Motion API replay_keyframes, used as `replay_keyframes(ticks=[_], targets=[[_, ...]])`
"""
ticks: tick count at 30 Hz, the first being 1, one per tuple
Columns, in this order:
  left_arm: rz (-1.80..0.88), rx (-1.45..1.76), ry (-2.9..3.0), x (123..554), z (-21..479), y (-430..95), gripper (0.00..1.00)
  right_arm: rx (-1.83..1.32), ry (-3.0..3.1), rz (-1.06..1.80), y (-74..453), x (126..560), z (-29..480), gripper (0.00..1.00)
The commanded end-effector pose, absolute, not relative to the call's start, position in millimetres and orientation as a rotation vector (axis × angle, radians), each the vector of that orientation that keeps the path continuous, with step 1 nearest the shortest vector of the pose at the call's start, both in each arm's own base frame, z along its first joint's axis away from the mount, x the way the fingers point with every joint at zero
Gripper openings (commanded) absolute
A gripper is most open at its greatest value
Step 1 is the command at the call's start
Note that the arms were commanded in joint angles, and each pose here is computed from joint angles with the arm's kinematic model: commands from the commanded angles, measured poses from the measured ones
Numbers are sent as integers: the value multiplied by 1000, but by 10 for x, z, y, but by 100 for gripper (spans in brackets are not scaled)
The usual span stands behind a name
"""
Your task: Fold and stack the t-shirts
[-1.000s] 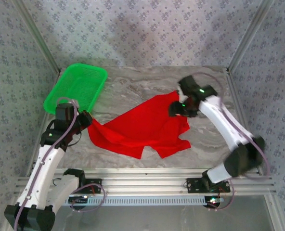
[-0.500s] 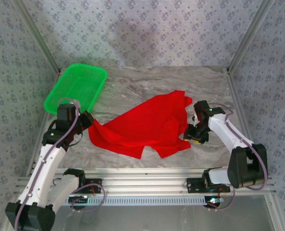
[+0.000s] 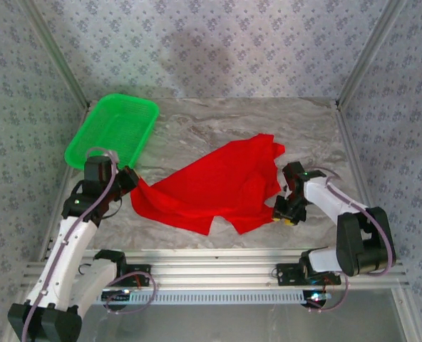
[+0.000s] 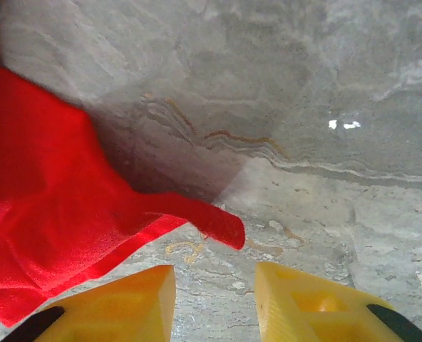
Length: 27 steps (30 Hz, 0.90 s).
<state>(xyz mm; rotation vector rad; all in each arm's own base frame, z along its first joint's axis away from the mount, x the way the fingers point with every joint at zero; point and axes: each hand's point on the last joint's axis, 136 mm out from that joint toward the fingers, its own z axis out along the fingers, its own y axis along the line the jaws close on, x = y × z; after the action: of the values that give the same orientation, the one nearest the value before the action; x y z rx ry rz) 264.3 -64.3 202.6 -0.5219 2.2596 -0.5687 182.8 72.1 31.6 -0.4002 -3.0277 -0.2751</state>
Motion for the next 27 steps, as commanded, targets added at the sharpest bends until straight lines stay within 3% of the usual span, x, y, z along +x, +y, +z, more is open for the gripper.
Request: replay_keyframes(ticks=[1, 15, 20, 24, 27], targets=[[-574, -501, 2272, 2612, 2008, -669, 0, -446, -3045, -251, 691, 1879, 256, 36], [-576, -498, 2274, 2616, 2019, -674, 0, -426, -3058, -268, 713, 2116, 107, 36], [-573, -496, 2274, 2620, 2017, -673, 0, -458, -3091, -281, 686, 2248, 125, 23], [-575, -483, 2271, 2627, 2040, -680, 0, -465, -3134, -335, 692, 2405, 259, 1], [-575, -456, 2252, 2636, 2168, -683, 0, -480, -3204, -423, 724, 2526, 610, 0]])
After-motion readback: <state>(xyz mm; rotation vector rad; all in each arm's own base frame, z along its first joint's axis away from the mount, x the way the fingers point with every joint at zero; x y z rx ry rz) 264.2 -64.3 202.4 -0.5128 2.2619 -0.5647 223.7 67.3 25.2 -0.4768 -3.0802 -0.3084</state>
